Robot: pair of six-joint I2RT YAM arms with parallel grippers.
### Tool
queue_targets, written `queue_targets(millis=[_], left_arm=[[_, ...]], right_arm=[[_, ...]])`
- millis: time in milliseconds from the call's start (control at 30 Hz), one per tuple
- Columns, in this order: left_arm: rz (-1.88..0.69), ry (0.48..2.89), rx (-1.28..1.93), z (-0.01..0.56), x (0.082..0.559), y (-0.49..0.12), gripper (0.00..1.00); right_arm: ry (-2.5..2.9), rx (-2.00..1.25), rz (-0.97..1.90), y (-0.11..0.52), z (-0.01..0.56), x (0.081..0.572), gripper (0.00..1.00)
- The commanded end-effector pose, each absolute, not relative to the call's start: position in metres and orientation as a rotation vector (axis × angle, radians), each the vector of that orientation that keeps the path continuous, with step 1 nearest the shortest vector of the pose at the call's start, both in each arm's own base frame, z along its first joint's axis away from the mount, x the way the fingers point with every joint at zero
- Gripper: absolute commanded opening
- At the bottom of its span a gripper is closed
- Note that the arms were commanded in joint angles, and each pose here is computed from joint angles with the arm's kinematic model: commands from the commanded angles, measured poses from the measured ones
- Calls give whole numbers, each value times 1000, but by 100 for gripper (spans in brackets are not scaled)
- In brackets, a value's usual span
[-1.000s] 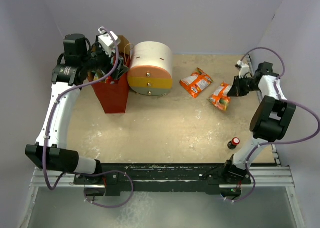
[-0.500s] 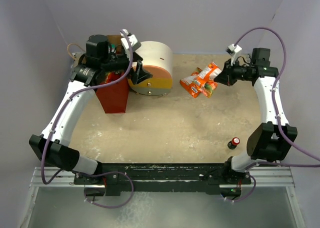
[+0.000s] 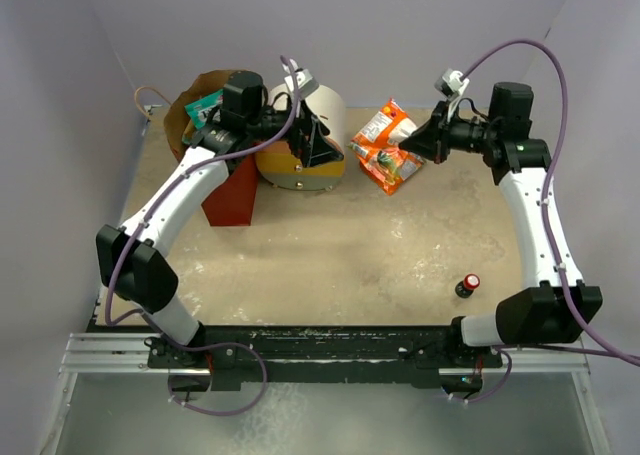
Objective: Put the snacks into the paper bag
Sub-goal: Place the snack in the paper bag.
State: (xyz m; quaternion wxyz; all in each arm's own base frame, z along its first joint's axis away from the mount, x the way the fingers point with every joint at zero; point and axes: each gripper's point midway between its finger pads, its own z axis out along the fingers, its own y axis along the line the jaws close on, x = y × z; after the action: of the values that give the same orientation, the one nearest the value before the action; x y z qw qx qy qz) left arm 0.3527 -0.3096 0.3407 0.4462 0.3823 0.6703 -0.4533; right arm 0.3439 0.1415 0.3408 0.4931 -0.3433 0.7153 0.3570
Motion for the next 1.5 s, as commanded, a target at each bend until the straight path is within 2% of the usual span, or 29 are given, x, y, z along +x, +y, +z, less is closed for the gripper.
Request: queue_targets(millis=[0,333,433,700,967,1167,1333,1467], left_arm=[[-1219,1498,945,385,349,-326,99],[-1397,1491,917,393,344,-341,99],[-1455,1510,906,392,341,-345,95],[-1572,1511,936,395,326,-352,76],[-1612,1488,965,399,313,-349,48],[-1593,1475,972,405,308,-346,32],[-1540,1473,974,405,310,-343,19],[-1485,1471,969,407,311,-339,17]], right_arm=[[1526,-918,904,164,399,324,0],[1430,-997,1001,192,416,299,0],[1414,-1021,1031,199,416,294,0],[1421,-1041,1047,207,403,294,0],[1467,-1032,985,204,381,308,0],[1484,-1028,975,203,374,312,0],[1487,-1031,972,202,372,309,21],[1499,-1024,945,200,369,308,36]])
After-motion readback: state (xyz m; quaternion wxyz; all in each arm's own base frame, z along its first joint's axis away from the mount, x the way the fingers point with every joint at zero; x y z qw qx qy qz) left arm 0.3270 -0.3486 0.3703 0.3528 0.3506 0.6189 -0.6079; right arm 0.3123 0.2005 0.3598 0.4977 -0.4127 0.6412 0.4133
